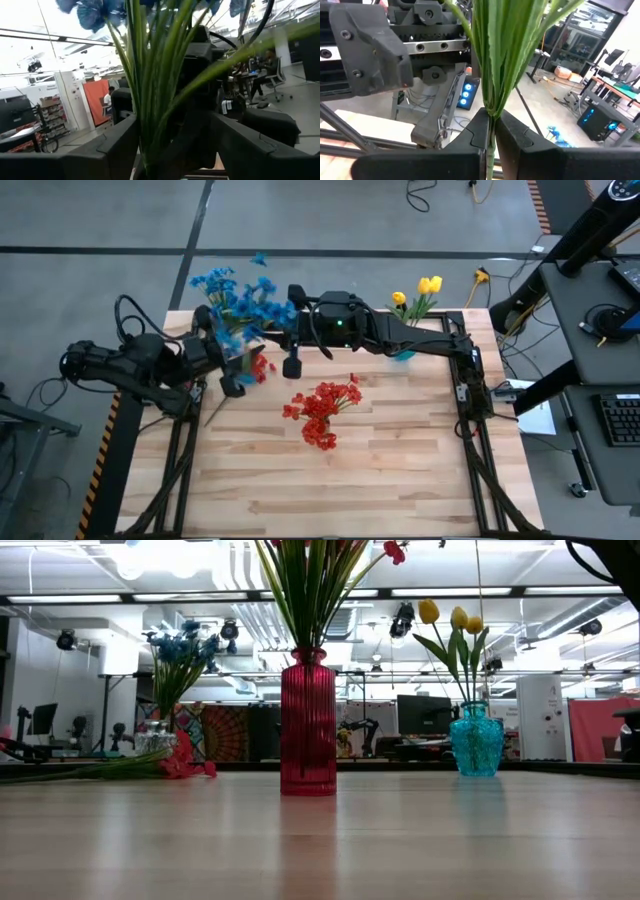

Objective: Sort flowers into vase by color
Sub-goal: Put the blue flowers into the transparent vase

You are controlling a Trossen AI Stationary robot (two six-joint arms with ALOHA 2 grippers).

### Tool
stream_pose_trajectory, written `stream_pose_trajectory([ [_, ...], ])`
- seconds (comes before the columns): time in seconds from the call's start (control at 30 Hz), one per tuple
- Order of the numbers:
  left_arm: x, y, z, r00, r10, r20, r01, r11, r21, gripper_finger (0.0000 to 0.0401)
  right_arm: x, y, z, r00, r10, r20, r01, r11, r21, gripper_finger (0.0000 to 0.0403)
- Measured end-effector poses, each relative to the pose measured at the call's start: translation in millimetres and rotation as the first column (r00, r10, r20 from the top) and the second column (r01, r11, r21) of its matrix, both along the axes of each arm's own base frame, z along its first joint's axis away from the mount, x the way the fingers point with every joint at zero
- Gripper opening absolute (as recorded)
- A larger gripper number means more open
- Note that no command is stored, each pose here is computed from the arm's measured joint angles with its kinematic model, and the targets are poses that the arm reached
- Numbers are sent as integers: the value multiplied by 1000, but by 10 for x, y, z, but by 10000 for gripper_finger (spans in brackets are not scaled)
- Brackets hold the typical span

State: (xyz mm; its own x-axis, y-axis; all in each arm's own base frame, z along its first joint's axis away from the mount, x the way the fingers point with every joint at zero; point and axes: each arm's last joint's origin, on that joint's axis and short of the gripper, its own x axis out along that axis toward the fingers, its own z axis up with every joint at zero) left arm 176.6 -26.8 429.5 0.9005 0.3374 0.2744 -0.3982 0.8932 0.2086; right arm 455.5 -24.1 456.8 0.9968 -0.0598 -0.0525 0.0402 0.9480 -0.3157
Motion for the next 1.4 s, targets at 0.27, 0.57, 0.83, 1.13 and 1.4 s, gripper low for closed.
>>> stream_pose_trajectory([
  [0.27,-4,4,4,1000,7,0,-7,1000,6,227,4,5,-5,1000,6,-2,-6,1000,-3,15],
  [0.57,21,68,19,999,42,10,-42,998,35,183,9,11,-7,1000,11,1,-11,1000,-10,15],
  [0.83,39,74,11,999,46,6,-46,998,37,139,13,10,-14,1000,10,-1,-10,1000,-10,15],
  [1.13,39,74,11,999,45,7,-45,998,32,55,13,10,-14,1000,9,1,-9,1000,10,72],
  [1.4,-24,94,35,996,81,20,-82,997,11,8,-6,9,-24,1000,8,-27,-7,1000,17,149],
])
